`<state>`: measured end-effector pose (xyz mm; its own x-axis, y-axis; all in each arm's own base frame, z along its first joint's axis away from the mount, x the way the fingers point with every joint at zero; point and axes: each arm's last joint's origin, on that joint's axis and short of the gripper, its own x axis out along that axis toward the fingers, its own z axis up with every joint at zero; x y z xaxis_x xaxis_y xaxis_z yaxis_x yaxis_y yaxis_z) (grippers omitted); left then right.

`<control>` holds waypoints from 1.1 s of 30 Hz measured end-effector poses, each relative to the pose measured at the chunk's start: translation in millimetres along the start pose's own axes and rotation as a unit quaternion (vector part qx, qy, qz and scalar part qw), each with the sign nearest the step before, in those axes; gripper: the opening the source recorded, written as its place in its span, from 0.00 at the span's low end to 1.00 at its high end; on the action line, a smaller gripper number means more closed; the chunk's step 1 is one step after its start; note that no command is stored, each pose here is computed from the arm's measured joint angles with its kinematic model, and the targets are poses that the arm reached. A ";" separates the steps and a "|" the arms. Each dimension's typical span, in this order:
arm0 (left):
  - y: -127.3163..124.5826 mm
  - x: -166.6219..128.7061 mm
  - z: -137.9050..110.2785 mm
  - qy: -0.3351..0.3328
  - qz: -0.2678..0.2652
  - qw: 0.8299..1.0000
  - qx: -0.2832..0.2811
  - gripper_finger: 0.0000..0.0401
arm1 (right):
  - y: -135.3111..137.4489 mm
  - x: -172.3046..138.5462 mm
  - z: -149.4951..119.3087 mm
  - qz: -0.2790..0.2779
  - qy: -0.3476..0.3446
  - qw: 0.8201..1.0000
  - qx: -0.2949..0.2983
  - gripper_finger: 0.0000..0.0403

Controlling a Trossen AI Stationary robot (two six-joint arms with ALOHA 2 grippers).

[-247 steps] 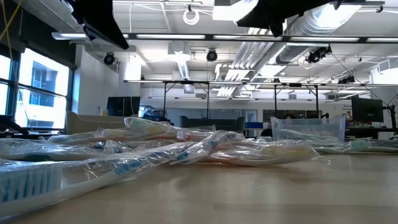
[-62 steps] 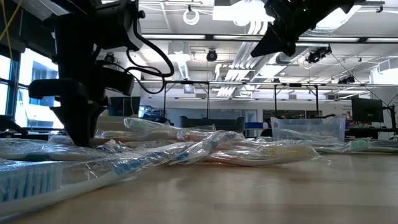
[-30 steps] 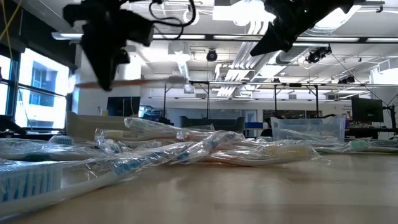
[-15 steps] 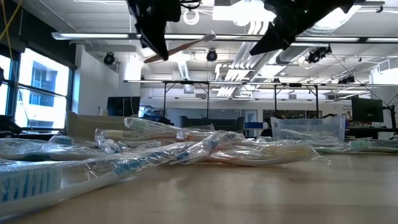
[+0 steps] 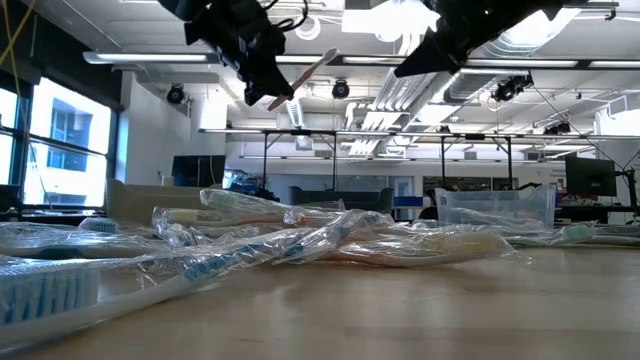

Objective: Pick & Place Toothbrushes
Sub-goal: Put the orange toothbrush into the blue bin

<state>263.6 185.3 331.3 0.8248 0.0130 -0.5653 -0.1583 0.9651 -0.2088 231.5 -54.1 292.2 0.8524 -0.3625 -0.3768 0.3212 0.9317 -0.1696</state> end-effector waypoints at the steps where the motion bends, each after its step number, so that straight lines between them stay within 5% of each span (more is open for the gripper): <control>1: 6.3 -3.0 -0.8 -0.006 0.003 1.000 0.001 0.04 | -0.1 0.0 1.3 -0.001 -0.007 1.000 0.001 0.01; 8: 42.6 -22.3 -0.7 -0.059 0.015 0.998 0.005 0.04 | -2.1 15.7 16.5 -0.014 -0.099 0.994 0.051 0.01; 17: 54.3 -33.3 1.5 -0.102 -0.026 0.993 0.053 0.04 | -5.3 66.8 13.5 -0.028 -0.176 0.975 0.129 0.01; 26: 56.7 -7.3 2.1 -0.107 -0.073 0.989 0.076 0.04 | -13.5 85.5 14.2 -0.029 -0.257 0.944 0.208 0.01; 33: 39.4 18.2 15.5 -0.141 -0.099 0.978 0.117 0.04 | -26.4 86.4 12.3 -0.028 -0.258 0.937 0.233 0.08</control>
<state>280.8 227.7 325.1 0.9489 -0.1408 -0.2824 0.1212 0.9889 -0.0858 301.7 -109.7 275.3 0.8758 -0.4643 0.1317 0.4151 0.8640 0.2851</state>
